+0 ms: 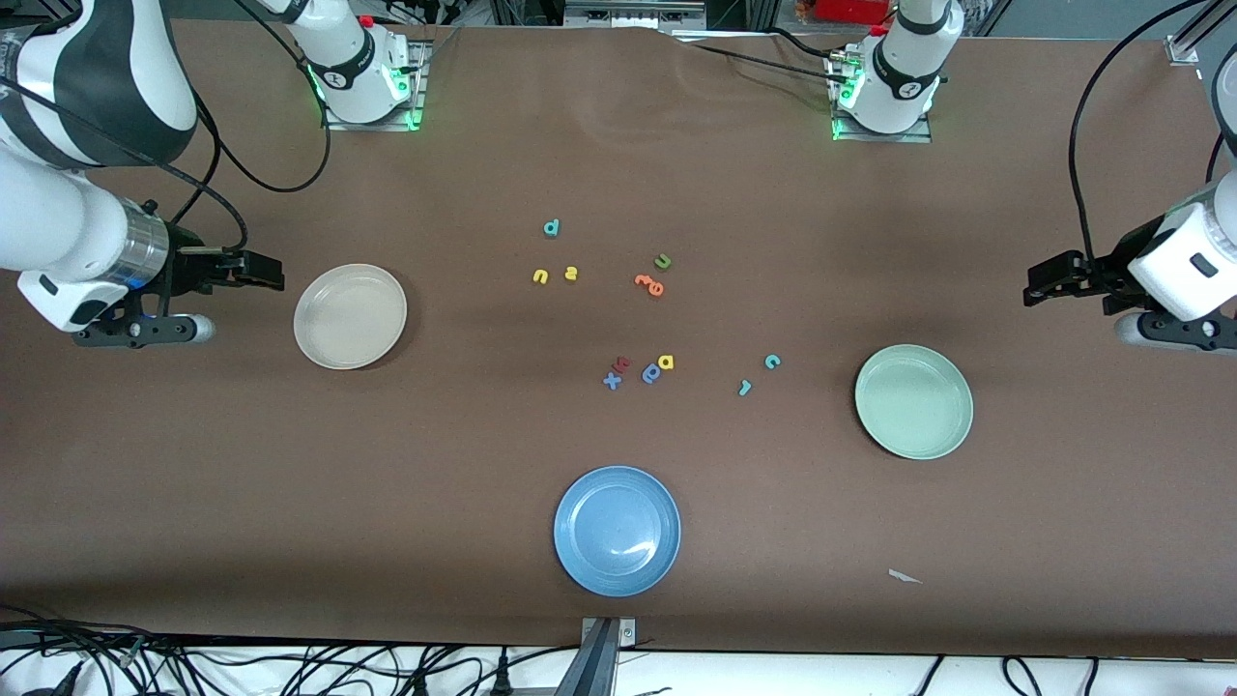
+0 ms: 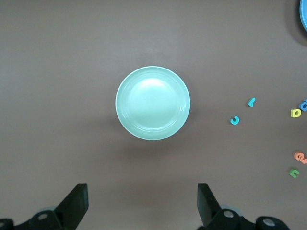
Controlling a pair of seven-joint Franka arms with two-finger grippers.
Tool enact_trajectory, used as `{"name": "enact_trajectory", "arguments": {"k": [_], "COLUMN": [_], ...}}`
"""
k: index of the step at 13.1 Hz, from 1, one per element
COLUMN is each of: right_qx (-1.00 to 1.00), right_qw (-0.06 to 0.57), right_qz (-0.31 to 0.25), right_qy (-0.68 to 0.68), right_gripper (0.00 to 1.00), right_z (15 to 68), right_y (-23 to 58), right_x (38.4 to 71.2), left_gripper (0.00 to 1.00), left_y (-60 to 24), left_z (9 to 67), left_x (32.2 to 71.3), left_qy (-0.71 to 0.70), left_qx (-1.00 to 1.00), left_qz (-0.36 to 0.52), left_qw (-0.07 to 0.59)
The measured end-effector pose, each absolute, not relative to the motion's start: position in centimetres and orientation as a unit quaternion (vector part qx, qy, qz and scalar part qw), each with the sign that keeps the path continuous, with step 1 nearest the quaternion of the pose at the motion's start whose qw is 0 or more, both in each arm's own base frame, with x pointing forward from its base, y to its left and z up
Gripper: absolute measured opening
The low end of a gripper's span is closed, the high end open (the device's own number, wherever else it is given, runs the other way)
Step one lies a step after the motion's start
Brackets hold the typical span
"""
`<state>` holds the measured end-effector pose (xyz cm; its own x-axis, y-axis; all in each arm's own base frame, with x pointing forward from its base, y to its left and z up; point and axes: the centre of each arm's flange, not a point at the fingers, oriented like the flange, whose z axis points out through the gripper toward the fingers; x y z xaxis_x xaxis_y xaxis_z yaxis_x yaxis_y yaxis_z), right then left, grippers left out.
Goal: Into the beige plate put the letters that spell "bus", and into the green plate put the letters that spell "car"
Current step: 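Reach the right gripper to yellow u while the left gripper reaches teal c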
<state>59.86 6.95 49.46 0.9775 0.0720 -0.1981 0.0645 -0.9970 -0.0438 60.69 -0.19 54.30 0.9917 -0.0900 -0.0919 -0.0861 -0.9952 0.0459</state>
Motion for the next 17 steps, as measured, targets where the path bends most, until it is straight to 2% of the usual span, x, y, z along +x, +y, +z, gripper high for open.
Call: {"name": "enact_trajectory", "arguments": {"k": [4,10,14,17], "right_qx": [-0.995,-0.997,-0.997,-0.997], "right_qw": [0.024,0.03,0.029,0.026], "right_qz": [0.087,0.073,0.063,0.063], "right_qy": [-0.035,0.016,0.029,0.02], "right_gripper": [1.0,1.0,1.0,1.0], "right_z": [46.6,41.0,38.8,38.3], "right_y": [13.8,26.0,29.3,29.0], "right_x": [58.8,53.5,51.0,51.0], "left_gripper": [1.0,1.0,1.0,1.0], "left_y": [-3.9,-14.1,-19.5,-22.6], "left_z": [52.5,44.6,38.3,34.6], "left_x": [61.2,63.5,64.4,63.6], "left_qy": [-0.073,-0.103,-0.099,-0.086], "left_qx": [0.995,0.993,0.992,0.994], "left_qz": [-0.062,-0.06,-0.057,-0.044], "left_qw": [0.022,0.022,0.043,0.043]}}
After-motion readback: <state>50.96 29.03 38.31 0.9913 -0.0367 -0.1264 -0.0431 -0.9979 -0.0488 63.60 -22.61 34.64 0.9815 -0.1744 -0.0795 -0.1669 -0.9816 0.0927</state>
